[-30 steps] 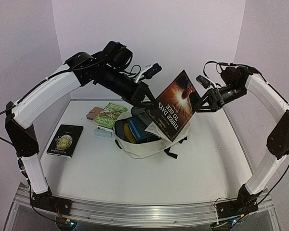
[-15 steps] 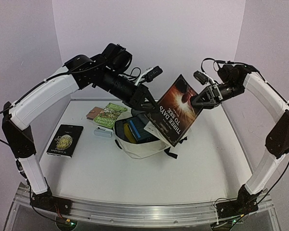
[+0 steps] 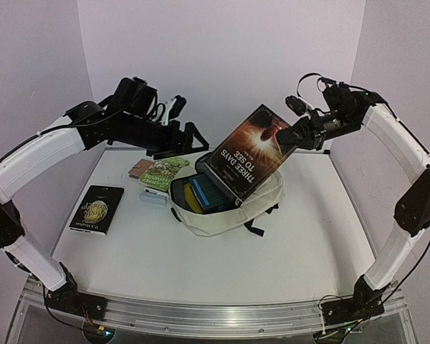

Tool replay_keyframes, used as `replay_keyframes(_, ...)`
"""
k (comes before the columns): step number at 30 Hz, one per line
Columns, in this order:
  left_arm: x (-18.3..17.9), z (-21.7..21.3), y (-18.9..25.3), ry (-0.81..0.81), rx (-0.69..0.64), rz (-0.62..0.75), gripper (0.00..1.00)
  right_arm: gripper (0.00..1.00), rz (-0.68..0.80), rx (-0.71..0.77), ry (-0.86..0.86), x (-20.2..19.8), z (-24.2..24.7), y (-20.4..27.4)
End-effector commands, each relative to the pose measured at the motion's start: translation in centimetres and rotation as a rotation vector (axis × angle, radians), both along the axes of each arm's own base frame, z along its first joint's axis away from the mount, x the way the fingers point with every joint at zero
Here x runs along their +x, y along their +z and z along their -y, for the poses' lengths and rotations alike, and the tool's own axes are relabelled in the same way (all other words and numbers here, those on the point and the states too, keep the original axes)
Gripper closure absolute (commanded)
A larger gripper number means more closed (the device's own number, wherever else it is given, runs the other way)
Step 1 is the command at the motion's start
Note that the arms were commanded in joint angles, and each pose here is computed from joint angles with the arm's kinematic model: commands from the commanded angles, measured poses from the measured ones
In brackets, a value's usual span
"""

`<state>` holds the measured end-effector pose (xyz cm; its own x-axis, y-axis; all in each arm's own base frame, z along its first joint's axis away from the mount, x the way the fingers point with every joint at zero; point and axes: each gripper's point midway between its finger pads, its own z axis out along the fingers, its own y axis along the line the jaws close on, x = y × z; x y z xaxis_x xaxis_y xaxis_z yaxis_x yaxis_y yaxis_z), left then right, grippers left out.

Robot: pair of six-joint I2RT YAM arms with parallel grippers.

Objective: Pack the student bag
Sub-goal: Pick up the book from the center of the board.

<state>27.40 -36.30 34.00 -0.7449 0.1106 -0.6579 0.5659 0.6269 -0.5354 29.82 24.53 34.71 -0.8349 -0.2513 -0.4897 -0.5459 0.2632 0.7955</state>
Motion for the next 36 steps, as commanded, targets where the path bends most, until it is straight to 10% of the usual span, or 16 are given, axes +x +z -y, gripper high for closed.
replay_keyframes(1,1.1,-3.1,4.4,0.236,-0.250,0.033,0.01,1.00,0.066,0.113,-0.093,3.5,-0.9,5.2)
replay_keyframes(18,3.1,3.5,6.4,0.080,-0.619,-0.092,0.01,1.00,0.011,0.372,-0.142,4.1,-5.5,9.5)
replay_keyframes(24,4.3,1.5,7.0,0.129,-0.720,-0.069,0.31,1.00,-0.010,0.366,-0.108,2.7,-5.9,8.6)
replay_keyframes(28,4.4,-0.1,7.0,0.166,-0.718,-0.050,0.68,1.00,-0.010,0.355,-0.124,2.9,-5.9,7.6)
replay_keyframes(31,4.2,-0.2,6.5,0.161,-0.696,-0.069,0.96,0.81,0.012,0.327,-0.193,4.2,-5.8,6.5)
replay_keyframes(33,4.3,-0.5,5.4,0.188,-0.668,-0.096,1.00,0.50,0.082,0.120,-0.358,6.5,-4.7,2.6)
replay_keyframes(36,4.3,-2.2,3.9,0.285,-0.621,-0.123,1.00,0.38,0.236,-0.086,-0.453,8.9,-3.2,0.0)
